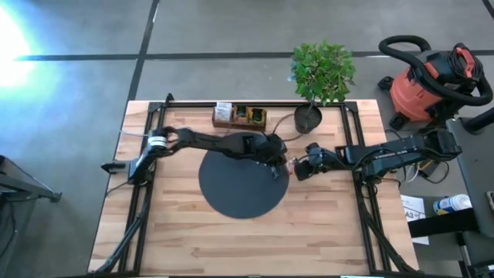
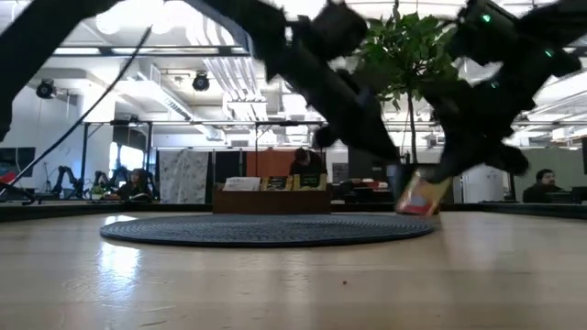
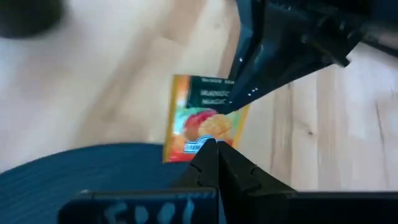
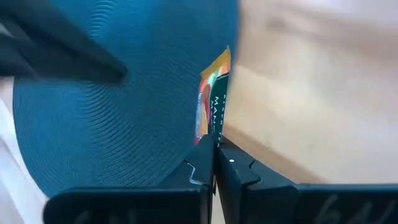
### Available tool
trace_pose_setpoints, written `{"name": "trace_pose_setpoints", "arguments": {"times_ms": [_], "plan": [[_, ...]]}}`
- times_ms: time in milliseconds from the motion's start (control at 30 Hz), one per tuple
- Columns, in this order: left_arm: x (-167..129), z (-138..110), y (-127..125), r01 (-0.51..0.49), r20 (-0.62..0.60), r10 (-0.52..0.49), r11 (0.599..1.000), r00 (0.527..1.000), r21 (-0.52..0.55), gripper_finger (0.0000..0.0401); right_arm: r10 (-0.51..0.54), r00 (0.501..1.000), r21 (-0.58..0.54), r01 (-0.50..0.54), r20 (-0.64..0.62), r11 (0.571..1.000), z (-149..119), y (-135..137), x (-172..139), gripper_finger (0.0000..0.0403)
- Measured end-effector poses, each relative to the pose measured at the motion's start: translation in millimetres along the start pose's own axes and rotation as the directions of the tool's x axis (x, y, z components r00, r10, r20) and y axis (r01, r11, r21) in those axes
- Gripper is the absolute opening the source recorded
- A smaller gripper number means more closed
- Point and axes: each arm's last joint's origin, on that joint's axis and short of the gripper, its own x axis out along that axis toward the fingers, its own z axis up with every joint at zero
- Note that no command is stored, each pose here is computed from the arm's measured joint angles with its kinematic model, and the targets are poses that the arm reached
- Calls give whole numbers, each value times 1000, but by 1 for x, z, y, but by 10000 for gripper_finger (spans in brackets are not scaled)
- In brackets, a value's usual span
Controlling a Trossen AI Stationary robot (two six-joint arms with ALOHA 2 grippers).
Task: Pick & Place Tea
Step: Put the orange tea bag into the middle section of the brown wooden organizer
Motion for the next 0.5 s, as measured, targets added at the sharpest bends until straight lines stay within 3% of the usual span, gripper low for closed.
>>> {"name": "trace_pose_setpoints", "arguments": {"times_ms": [133, 267, 500], "plan": [[-42, 14, -5, -128, -30, 128, 992, 991, 2, 0, 2, 1000, -212, 3, 24, 977, 19, 21, -12, 8], [-91, 23, -11, -286, 27, 286, 958, 958, -14, 0, 49, 996, -436, -10, 79, 900, 46, 44, -23, 8], [-164, -1, -4, -360, 107, 398, 895, 911, -263, 0, 116, 992, -620, -62, 47, 782, 105, 74, -17, 8]]}}
